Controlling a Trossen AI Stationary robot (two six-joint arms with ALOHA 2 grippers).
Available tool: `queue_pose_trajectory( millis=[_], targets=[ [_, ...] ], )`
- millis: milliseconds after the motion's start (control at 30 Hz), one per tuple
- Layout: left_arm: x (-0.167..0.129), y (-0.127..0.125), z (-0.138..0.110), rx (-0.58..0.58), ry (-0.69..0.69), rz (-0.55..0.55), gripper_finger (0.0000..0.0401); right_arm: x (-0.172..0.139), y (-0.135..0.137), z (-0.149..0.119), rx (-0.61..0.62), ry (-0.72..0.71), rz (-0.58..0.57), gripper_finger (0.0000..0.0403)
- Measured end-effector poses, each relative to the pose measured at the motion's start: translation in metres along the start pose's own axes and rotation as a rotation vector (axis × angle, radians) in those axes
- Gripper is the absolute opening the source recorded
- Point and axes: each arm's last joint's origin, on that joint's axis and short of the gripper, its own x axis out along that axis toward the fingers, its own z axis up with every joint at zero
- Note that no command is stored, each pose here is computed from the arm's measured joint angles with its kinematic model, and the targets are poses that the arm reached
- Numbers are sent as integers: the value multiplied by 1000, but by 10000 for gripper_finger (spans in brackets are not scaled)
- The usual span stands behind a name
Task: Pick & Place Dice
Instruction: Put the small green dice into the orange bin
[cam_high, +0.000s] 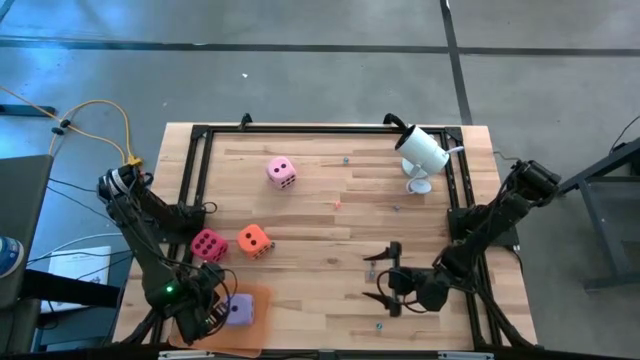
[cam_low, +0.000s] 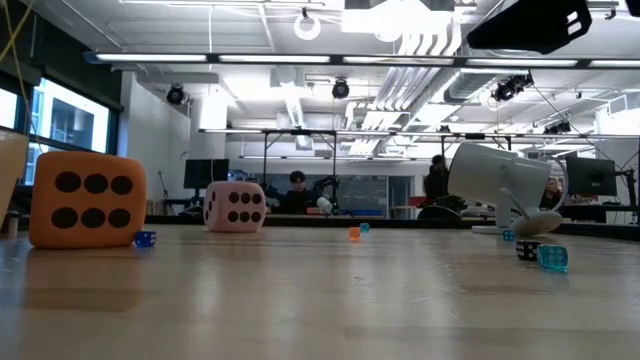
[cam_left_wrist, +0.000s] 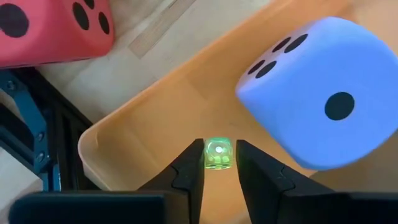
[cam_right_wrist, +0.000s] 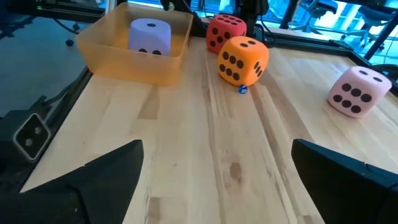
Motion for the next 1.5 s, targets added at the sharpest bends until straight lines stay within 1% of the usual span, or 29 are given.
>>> queue_pose_trajectory(
  millis=[100, 167, 333, 500, 600, 733, 833, 867, 967, 1067, 1200, 1267, 1500],
  targets=[
    [3, -1, -1, -10, -4, 10, 105, 2, -1, 0, -4, 7, 12, 398],
    [8, -3, -2, 4, -8, 27, 117, 3, -2, 0, -2, 14, 32, 398],
    [18, -7, -4, 10, -13, 68, 147, 3, -2, 1, 1, 15, 36, 398],
    [19, -8, -2, 3, 38, 95, 160, 3, -2, 1, 2, 14, 37, 398],
    [21, -9, -2, 79, 42, 102, 161, 3, -2, 1, 4, 12, 37, 398],
    [31, -12, -6, 259, 47, 130, 161, 3, -2, 1, 4, 12, 37, 398],
    [35, -13, -7, 306, 48, 144, 161, 3, -2, 1, 3, 12, 37, 398],
    [35, -13, -6, 298, 48, 143, 161, 3, -2, 1, 3, 12, 37, 398],
    [33, -13, -4, 227, 54, 139, 161, 3, -2, 1, 4, 12, 37, 398],
    [29, -16, -5, 168, 115, 97, 161, 3, -2, 1, 8, 13, 38, 398],
    [27, -23, -8, 206, 157, 7, 161, 3, -2, 1, 10, 12, 38, 398],
    [27, -25, -9, 210, 162, -14, 161, 3, -2, 1, 11, 15, 47, 398],
    [29, -30, 2, 24, 165, -1, 161, 3, -1, 1, 11, 26, 83, 398]
  ],
)
